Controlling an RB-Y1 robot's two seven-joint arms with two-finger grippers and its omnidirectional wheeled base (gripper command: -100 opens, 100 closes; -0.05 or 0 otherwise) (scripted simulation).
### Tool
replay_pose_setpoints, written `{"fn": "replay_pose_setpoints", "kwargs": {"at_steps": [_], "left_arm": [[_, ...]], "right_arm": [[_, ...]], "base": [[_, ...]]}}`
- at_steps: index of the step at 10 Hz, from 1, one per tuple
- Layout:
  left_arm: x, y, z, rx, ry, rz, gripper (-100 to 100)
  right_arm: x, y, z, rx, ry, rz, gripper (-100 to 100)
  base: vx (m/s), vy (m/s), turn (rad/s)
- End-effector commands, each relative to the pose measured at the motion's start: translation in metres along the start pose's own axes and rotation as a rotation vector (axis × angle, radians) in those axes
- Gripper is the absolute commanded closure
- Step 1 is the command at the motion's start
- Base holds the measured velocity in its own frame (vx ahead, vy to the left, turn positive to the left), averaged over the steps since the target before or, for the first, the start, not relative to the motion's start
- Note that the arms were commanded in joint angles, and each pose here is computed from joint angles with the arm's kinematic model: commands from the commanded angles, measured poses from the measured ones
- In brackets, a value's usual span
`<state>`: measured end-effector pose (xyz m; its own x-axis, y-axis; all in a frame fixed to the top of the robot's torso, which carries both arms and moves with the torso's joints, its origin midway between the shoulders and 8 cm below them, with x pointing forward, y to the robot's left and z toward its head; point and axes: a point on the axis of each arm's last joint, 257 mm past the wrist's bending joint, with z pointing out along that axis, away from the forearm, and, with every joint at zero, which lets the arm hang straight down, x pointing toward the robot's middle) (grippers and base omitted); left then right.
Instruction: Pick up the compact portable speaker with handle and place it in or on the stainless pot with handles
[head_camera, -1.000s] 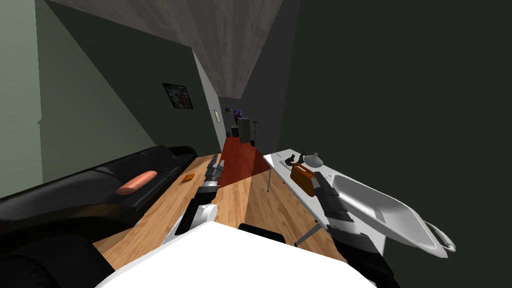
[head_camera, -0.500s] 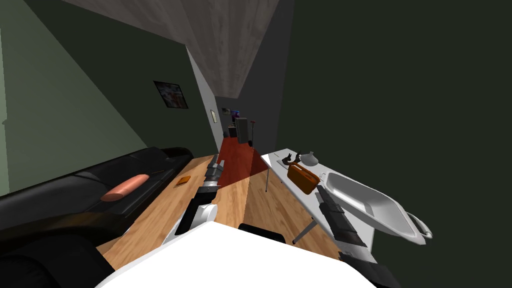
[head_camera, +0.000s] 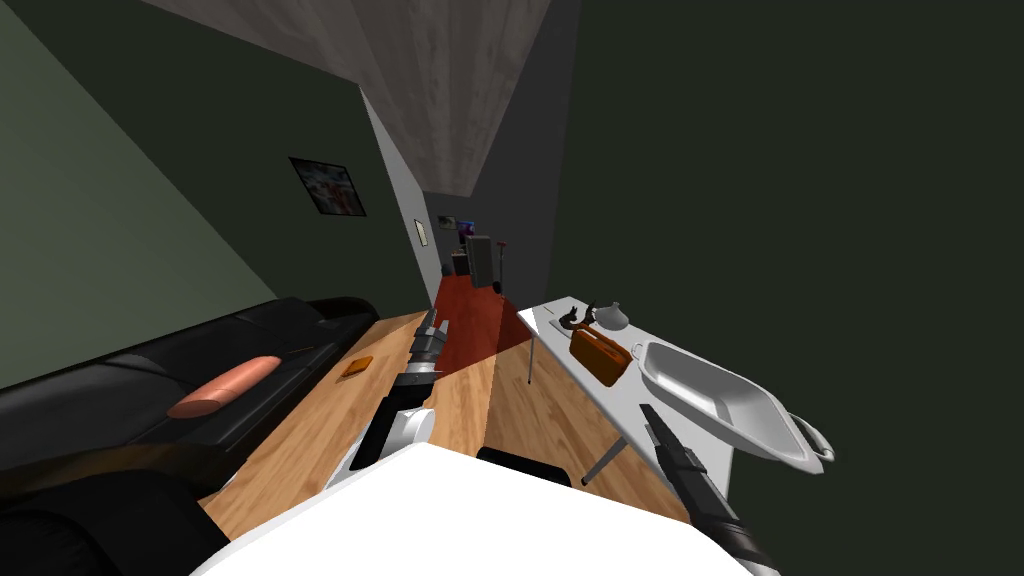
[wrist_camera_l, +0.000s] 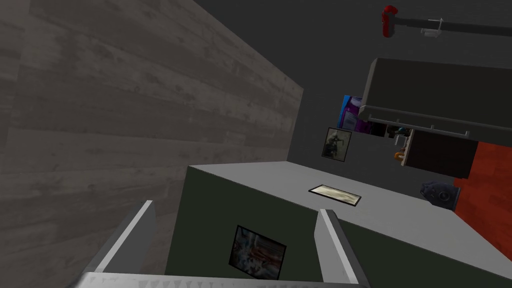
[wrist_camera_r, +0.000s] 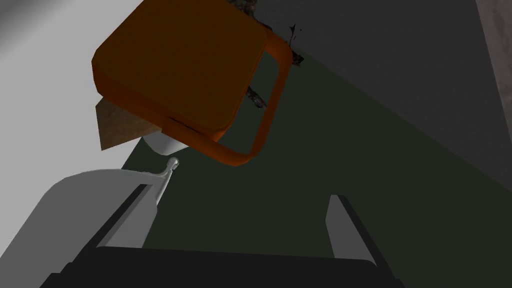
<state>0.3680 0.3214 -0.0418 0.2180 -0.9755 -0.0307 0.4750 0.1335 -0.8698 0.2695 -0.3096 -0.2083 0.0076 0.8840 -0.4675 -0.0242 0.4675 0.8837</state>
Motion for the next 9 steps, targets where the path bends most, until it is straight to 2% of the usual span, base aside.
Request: {"fn": "replay_pose_setpoints", "kwargs": {"at_steps": [1, 2, 3, 4, 5, 6, 7, 8, 9], "left_arm": [[0.000, 0.000, 0.000, 0.000, 0.000, 0.000, 0], [0.000, 0.000, 0.000, 0.000, 0.000, 0.000, 0], [0.000, 0.000, 0.000, 0.000, 0.000, 0.000, 0], [0.000, 0.000, 0.000, 0.000, 0.000, 0.000, 0], [0.000, 0.000, 0.000, 0.000, 0.000, 0.000, 0], [0.000, 0.000, 0.000, 0.000, 0.000, 0.000, 0], [0.000, 0.000, 0.000, 0.000, 0.000, 0.000, 0], [0.000, 0.000, 0.000, 0.000, 0.000, 0.000, 0], [0.000, 0.000, 0.000, 0.000, 0.000, 0.000, 0]], "right_arm": [[0.000, -0.011, -0.016, 0.042, 0.015, -0.013, -100], [0.001, -0.013, -0.018, 0.050, 0.016, -0.013, -100], [0.002, -0.034, -0.036, 0.103, 0.045, -0.042, -100], [0.003, -0.040, -0.045, 0.130, 0.050, -0.041, -100], [0.003, -0.059, -0.065, 0.183, 0.081, -0.073, -100], [0.004, -0.065, -0.076, 0.212, 0.086, -0.072, -100], [0.002, -0.084, -0.100, 0.269, 0.121, -0.106, -100], [0.003, -0.087, -0.109, 0.293, 0.125, -0.105, -100], [0.000, -0.105, -0.135, 0.351, 0.164, -0.142, -100]], "base": [[0.018, -0.007, -0.036], [0.009, -0.002, 0.008], [0.017, 0.000, -0.046], [0.018, 0.000, -0.044], [0.028, 0.005, -0.037], [0.027, 0.007, -0.025], [0.036, 0.008, -0.029], [0.030, 0.005, -0.015], [0.039, 0.007, -0.001]]}}
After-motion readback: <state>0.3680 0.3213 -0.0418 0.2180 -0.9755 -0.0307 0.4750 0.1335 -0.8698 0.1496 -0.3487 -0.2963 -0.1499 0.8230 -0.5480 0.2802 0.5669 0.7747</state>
